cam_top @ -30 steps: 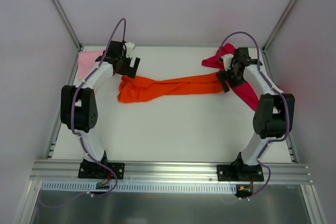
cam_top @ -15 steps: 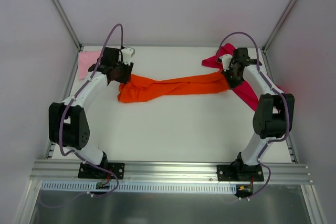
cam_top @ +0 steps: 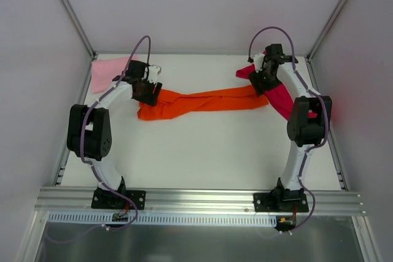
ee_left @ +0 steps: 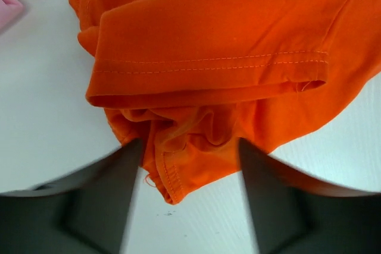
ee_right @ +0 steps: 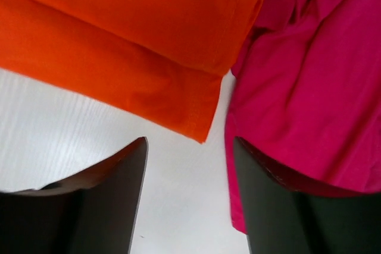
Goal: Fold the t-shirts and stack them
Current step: Rotate the tshirt 90 degrees
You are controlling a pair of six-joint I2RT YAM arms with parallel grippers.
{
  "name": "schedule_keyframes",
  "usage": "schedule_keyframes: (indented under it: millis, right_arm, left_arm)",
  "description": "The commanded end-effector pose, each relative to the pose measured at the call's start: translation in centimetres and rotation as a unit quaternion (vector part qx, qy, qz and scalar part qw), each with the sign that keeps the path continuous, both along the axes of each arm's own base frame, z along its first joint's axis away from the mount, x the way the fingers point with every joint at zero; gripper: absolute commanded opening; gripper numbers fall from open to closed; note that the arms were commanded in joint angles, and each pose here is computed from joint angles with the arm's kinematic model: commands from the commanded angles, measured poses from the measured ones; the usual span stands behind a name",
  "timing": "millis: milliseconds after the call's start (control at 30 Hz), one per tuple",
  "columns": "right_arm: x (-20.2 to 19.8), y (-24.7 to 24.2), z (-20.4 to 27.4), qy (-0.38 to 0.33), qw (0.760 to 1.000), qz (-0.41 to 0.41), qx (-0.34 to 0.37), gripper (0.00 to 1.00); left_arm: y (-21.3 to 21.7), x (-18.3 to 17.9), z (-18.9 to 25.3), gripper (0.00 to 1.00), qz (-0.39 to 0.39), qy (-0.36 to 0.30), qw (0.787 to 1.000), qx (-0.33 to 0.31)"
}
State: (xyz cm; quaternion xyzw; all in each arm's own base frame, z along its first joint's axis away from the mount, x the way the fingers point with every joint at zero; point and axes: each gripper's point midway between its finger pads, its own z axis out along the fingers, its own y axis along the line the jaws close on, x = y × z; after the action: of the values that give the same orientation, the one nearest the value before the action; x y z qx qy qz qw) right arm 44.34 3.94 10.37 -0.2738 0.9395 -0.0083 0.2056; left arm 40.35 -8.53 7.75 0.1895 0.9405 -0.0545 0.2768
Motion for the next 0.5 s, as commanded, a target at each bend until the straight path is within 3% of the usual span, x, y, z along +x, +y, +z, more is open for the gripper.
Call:
schedule_keyframes:
  millis: [0, 67, 300, 367, 467]
  right_arm:
    - [0.7, 0.5, 0.1, 0.01, 1.0, 0.006, -0.012, 0.77]
    - [1.6, 0.4, -0.2, 0.011, 1.0, 0.005, -0.023, 0.8]
    - [4.0, 0.8, -1.4, 0.027, 0.999, 0.005, -0.026, 0.9]
    - [4.4, -0.1, -2.4, 0.047, 0.996, 0.009, -0.079, 0.98]
    - [4.4, -0.1, -3.0, 0.064, 0.995, 0.013, -0.08, 0.97]
  left_arm:
    - [-0.3, 1.9, 1.5, 0.77, 0.002, -0.028, 1.0, 0.001]
    - [-0.1, 2.2, 1.3, 0.99, 0.005, -0.028, 1.0, 0.006]
    - [0.0, 2.7, 0.0, 0.99, 0.005, -0.017, 1.0, 0.016]
    - [0.1, 3.2, 0.1, 0.99, 0.009, -0.018, 1.0, 0.022]
    - [0.0, 3.4, -0.4, 0.96, 0.011, -0.01, 1.0, 0.02]
